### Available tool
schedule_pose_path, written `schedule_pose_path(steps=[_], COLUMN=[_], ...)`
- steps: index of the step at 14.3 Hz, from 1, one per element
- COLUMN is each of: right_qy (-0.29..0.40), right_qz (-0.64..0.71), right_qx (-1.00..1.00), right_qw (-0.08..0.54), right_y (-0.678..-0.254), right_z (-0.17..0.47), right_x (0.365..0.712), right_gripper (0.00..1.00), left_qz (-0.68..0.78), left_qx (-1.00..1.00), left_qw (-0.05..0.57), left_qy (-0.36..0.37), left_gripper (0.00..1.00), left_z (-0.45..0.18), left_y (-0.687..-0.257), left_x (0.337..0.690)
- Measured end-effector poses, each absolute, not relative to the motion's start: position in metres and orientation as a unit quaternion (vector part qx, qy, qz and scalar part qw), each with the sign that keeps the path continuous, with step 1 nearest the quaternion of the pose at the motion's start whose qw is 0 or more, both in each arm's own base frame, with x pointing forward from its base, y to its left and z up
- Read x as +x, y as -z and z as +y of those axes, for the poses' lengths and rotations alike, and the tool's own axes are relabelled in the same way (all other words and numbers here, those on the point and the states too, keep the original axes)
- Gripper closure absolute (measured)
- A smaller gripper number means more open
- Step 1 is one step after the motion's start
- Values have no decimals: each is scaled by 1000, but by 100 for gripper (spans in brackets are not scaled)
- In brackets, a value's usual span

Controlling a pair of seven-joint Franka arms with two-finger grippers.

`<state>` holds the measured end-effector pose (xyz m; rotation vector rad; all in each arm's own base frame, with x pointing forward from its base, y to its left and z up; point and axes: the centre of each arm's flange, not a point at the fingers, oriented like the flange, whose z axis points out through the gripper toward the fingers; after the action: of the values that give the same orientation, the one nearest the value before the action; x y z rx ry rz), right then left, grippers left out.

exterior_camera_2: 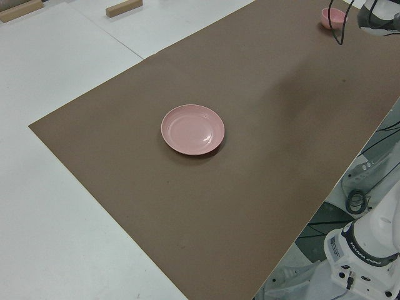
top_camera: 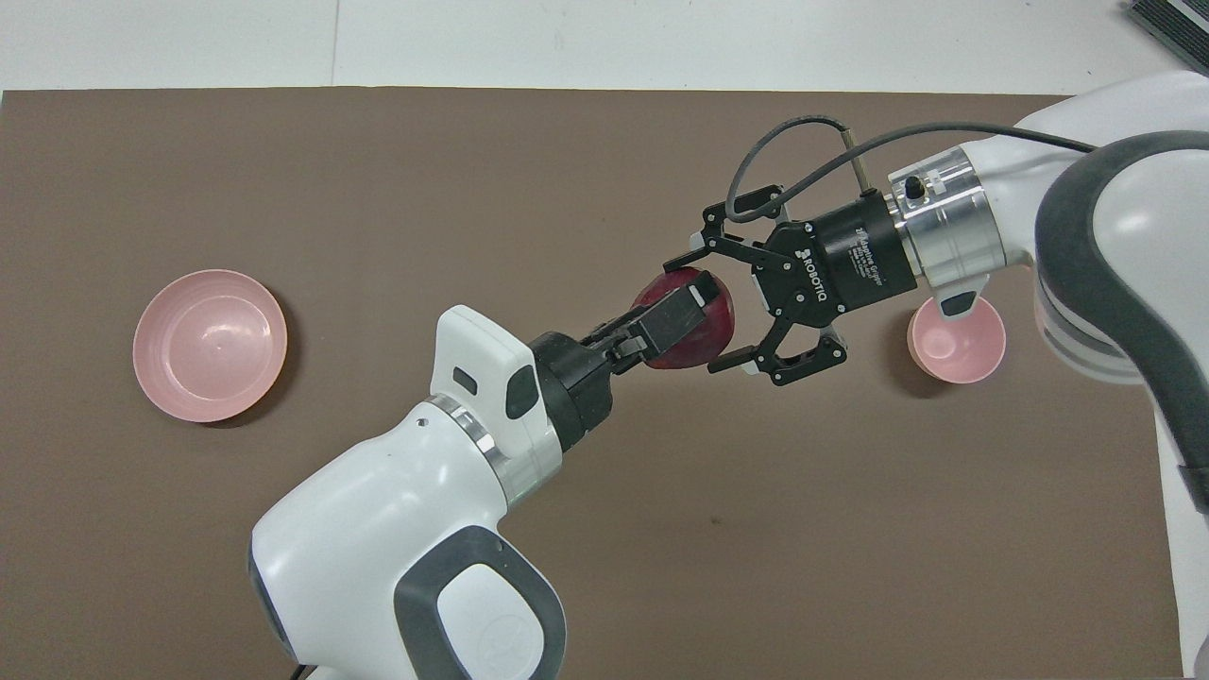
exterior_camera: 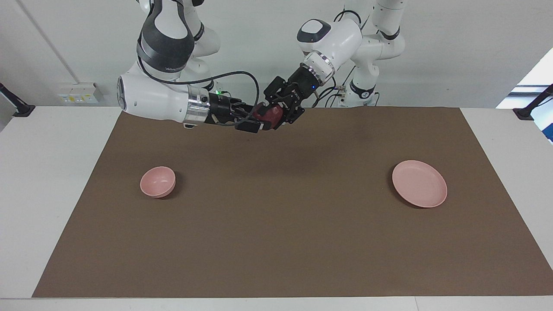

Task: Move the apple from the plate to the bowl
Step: 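Close the right gripper on the apple held by the left gripper, then carry the apple over the bowl with the right gripper while the left gripper withdraws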

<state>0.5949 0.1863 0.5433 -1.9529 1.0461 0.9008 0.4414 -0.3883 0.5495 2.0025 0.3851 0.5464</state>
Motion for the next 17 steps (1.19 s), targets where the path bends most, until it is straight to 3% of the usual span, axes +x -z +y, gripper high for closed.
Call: schedule_pose_path(steps=[9,11,14,17], right_qy=[-350,-349,-344,-317], right_qz=[401,394,387,373], right_qx=[-762,-767,-773,-799], right_qw=[368,368,365,349], right_y=[-543,-542,-541,-535], right_z=[185,182,175,162], right_x=[595,594,595,596], right_gripper=[19,19,19,19], left_qz=[158,159,159,159], left_qx=[826,825,824,824], left_qw=[493,494,494,494], left_qy=[-225,-225,-226,-226], left_gripper=[24,19,0,0], left_z=[-389,-389,-388,-388], left_y=[-550,-550,-551,-551], left_x=[441,441,442,442])
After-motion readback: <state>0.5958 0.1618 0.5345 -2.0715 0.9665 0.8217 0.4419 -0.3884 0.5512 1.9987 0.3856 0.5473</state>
